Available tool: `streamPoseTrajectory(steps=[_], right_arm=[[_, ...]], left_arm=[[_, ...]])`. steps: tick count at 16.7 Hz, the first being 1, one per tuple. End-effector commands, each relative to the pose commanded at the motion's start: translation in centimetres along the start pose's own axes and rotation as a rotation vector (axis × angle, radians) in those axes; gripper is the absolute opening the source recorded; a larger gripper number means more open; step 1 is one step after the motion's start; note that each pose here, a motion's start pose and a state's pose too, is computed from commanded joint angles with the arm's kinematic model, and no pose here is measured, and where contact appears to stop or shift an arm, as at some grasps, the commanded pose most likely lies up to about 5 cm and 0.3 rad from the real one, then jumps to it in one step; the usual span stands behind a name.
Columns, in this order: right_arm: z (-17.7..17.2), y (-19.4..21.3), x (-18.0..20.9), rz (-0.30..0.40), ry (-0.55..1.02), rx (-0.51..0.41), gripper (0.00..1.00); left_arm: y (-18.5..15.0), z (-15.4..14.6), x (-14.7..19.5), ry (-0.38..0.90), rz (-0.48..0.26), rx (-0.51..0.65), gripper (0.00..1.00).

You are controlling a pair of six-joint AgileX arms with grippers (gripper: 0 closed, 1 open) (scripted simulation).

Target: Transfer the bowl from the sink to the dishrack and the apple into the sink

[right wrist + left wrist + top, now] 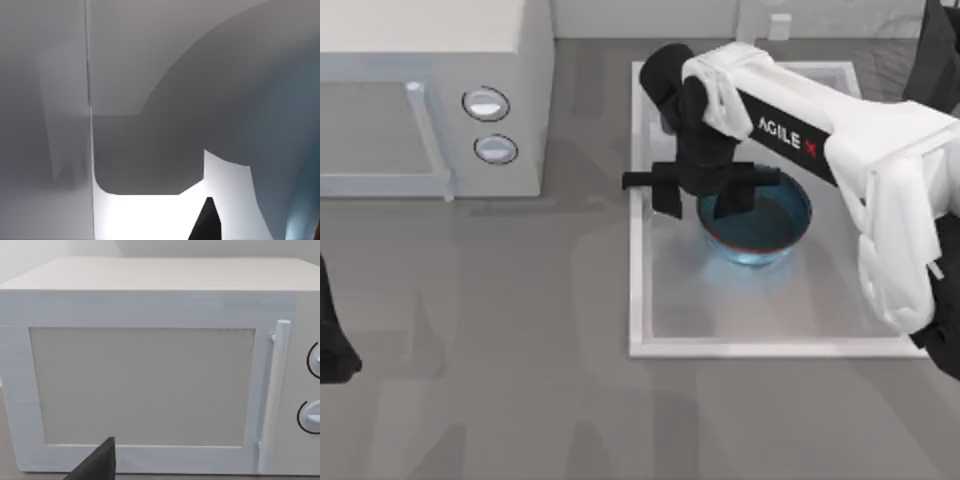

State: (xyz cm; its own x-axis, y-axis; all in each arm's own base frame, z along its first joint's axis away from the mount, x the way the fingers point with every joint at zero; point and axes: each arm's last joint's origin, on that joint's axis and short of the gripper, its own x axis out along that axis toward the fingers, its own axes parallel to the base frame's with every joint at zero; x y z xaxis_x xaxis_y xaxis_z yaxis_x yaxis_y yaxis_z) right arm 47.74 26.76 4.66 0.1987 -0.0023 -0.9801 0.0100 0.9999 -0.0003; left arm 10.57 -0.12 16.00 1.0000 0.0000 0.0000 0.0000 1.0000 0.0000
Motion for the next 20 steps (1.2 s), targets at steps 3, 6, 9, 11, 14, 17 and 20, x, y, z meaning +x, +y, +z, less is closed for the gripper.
streamPoseTrajectory(steps=[3, 6, 9, 11, 14, 17, 20], right_arm=[[0.0, 0.0, 0.0, 0.0, 0.0, 0.0, 0.1], [0.0, 0.0, 0.0, 0.0, 0.0, 0.0, 0.0], [0.0, 0.0, 0.0, 0.0, 0.0, 0.0, 0.0], [0.0, 0.0, 0.0, 0.0, 0.0, 0.0, 0.0], [0.1, -0.1, -0.3, 0.001, -0.004, 0.003, 0.0], [-0.8, 1.1, -2.9, -0.001, 0.003, 0.005, 0.0], [-3.2, 3.1, -9.1, -0.003, 0.006, 0.013, 0.0]], left_arm=[[0.0, 0.0, 0.0, 0.0, 0.0, 0.0, 1.0], [0.0, 0.0, 0.0, 0.0, 0.0, 0.0, 1.0], [0.0, 0.0, 0.0, 0.0, 0.0, 0.0, 1.0], [0.0, 0.0, 0.0, 0.0, 0.0, 0.0, 1.0], [0.0, 0.0, 0.0, 0.0, 0.0, 0.0, 1.0], [0.0, 0.0, 0.0, 0.0, 0.0, 0.0, 1.0], [0.0, 0.0, 0.0, 0.0, 0.0, 0.0, 1.0]])
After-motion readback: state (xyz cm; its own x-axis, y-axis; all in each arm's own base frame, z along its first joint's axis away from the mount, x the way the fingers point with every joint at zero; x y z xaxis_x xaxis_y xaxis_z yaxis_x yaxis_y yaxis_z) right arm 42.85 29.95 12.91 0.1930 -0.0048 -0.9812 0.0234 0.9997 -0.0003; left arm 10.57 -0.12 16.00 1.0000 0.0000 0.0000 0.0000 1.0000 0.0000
